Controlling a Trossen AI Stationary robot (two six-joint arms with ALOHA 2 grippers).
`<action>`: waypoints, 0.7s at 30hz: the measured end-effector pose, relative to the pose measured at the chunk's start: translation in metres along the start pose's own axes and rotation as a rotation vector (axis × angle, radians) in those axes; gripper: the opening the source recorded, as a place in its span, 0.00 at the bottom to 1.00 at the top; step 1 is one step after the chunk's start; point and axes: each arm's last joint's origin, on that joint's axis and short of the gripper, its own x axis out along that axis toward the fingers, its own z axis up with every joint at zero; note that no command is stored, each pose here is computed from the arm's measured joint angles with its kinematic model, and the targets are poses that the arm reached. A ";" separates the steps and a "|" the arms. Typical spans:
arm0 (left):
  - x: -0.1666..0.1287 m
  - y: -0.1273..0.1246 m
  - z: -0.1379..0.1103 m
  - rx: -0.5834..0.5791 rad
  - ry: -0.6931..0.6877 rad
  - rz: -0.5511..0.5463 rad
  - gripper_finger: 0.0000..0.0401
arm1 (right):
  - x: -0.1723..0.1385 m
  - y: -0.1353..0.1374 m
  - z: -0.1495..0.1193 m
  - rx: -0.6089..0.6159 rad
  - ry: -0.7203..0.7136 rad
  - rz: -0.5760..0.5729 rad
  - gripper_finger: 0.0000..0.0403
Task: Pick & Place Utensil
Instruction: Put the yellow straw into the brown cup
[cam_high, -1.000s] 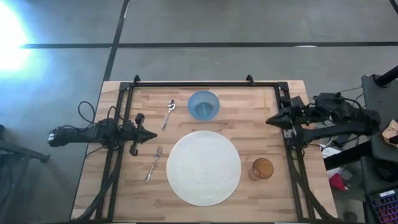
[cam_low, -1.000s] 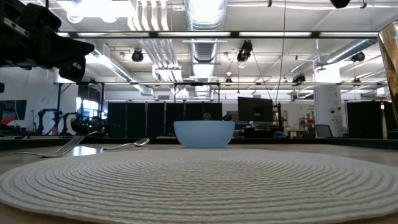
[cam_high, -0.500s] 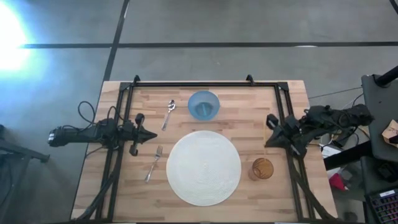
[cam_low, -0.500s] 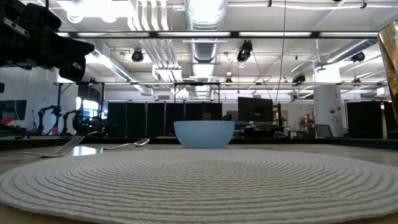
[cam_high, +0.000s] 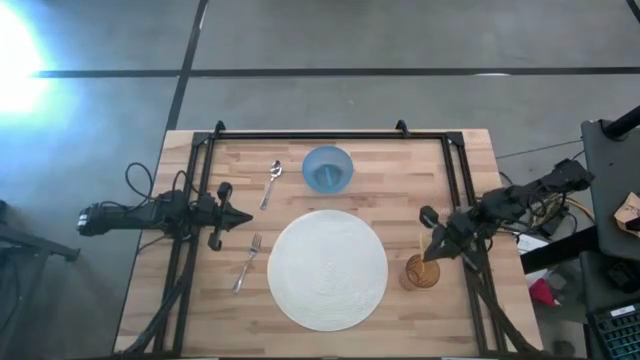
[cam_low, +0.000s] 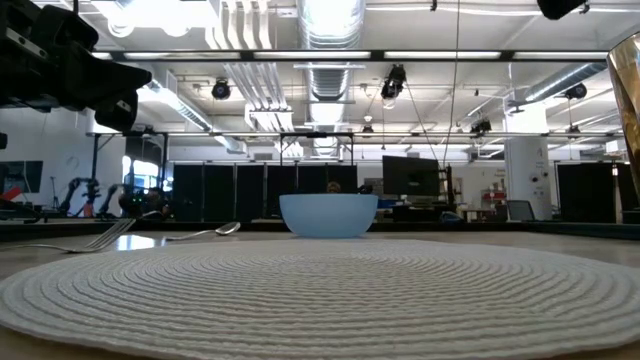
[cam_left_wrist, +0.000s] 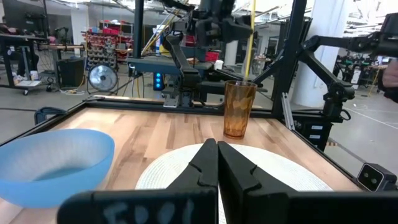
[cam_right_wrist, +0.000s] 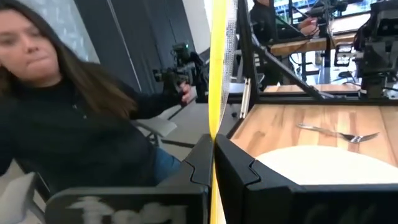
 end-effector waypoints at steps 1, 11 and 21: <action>0.000 0.000 0.000 0.000 0.000 0.000 0.00 | 0.001 -0.001 -0.003 0.000 0.001 -0.006 0.02; 0.000 0.000 0.000 0.000 0.000 0.000 0.00 | 0.009 -0.012 -0.030 0.018 0.078 -0.088 0.02; 0.000 0.000 0.000 0.000 0.000 0.000 0.00 | 0.009 -0.016 -0.051 0.079 0.138 -0.092 0.02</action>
